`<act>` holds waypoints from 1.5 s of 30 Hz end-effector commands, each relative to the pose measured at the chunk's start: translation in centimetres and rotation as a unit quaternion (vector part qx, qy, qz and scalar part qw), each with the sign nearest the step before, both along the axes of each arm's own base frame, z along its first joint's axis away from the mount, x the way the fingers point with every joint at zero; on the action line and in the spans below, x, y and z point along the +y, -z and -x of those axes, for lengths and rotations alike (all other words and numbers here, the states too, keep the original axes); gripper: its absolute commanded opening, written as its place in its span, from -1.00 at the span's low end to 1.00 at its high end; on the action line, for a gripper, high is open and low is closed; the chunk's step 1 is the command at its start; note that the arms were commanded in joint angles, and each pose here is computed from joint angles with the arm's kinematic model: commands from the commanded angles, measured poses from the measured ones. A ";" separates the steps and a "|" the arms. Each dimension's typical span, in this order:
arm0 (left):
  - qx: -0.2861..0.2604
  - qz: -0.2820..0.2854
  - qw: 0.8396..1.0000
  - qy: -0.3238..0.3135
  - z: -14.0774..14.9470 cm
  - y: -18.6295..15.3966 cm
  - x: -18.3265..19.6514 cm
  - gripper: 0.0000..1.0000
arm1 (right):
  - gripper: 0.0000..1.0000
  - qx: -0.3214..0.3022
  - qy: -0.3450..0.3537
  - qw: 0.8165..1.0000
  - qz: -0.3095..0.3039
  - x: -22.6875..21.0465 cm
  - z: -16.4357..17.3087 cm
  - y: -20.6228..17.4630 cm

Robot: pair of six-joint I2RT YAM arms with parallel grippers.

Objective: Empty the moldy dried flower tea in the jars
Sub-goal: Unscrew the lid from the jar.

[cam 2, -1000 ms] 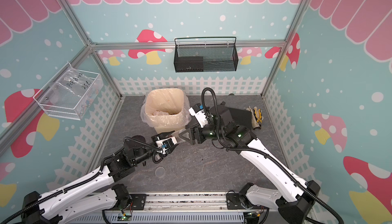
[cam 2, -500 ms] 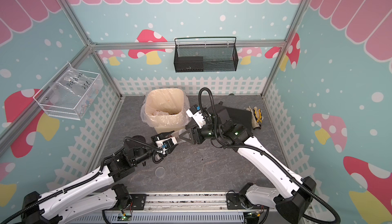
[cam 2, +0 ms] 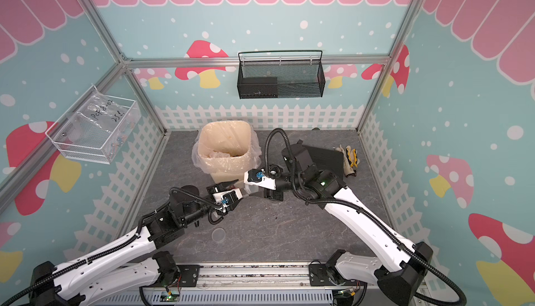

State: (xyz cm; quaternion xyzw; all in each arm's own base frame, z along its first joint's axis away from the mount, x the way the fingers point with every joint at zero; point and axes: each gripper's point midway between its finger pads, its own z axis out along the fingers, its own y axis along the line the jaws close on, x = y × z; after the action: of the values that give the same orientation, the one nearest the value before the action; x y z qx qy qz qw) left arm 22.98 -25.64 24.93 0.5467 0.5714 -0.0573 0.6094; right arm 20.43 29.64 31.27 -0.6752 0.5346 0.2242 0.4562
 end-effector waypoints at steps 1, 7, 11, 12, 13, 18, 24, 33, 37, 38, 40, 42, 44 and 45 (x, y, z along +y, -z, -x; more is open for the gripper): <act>0.001 0.012 1.000 0.016 0.6 -0.3 -0.4 -1.00 | -0.73 -0.116 -0.015 0.992 0.047 0.0 -2.6 -0.2; -0.002 0.013 1.000 0.014 0.6 -0.3 -0.3 -1.00 | -0.44 -0.112 -0.022 0.993 0.026 0.4 -2.2 -1.0; -0.004 0.014 1.000 0.012 0.5 -0.3 -0.3 -1.00 | 0.17 -0.068 0.008 0.997 -0.026 0.5 -1.7 -2.8; -0.004 0.014 1.000 0.012 0.5 -0.2 -0.3 -1.00 | 0.28 -0.057 0.013 0.997 -0.041 0.4 -1.4 -3.2; -0.005 0.015 1.000 0.011 0.5 -0.3 -0.3 -1.00 | 0.41 -0.045 0.015 0.997 -0.059 0.3 -0.8 -3.7; -0.007 0.015 1.000 0.009 0.4 -0.2 -0.2 -1.00 | 0.76 0.009 0.012 0.985 -0.173 -1.0 2.8 -5.4; -0.008 0.017 1.000 0.009 0.4 -0.2 -0.2 -1.00 | 0.83 0.124 0.085 0.947 -0.283 -3.2 3.9 -7.9; -0.015 0.017 1.000 0.005 0.3 -0.3 -0.1 -1.00 | 0.82 0.358 0.288 0.853 -0.249 -3.8 -0.4 -5.2; -0.017 0.017 1.000 0.004 0.4 -0.4 0.0 -1.00 | 0.81 0.399 0.299 0.841 -0.212 -3.2 -0.4 -2.7; -0.018 0.017 1.000 0.005 0.4 -0.4 0.1 -1.00 | 0.81 0.409 0.294 0.839 -0.206 -2.9 -0.3 -2.3; -0.018 0.017 1.000 0.003 0.4 -0.4 0.1 -1.00 | 0.80 0.430 0.275 0.838 -0.190 -2.0 0.1 -1.6; -0.018 0.014 1.000 0.003 0.4 -0.3 0.2 -1.00 | 0.78 0.446 0.264 0.837 -0.176 -1.3 0.2 -1.0; -0.018 0.012 1.000 0.005 0.5 -0.2 0.2 -1.00 | 0.75 0.454 0.258 0.836 -0.167 -0.8 0.1 -0.5; -0.018 0.011 1.000 0.004 0.5 -0.2 0.2 -1.00 | 0.72 0.457 0.255 0.836 -0.163 -0.6 0.1 -0.4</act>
State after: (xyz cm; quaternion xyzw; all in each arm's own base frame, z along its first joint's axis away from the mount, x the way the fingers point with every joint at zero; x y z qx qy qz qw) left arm 22.84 -25.46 24.91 0.5396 0.5689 -0.0587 0.6179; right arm 21.03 28.51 31.72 -0.2507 0.7903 0.4474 0.3352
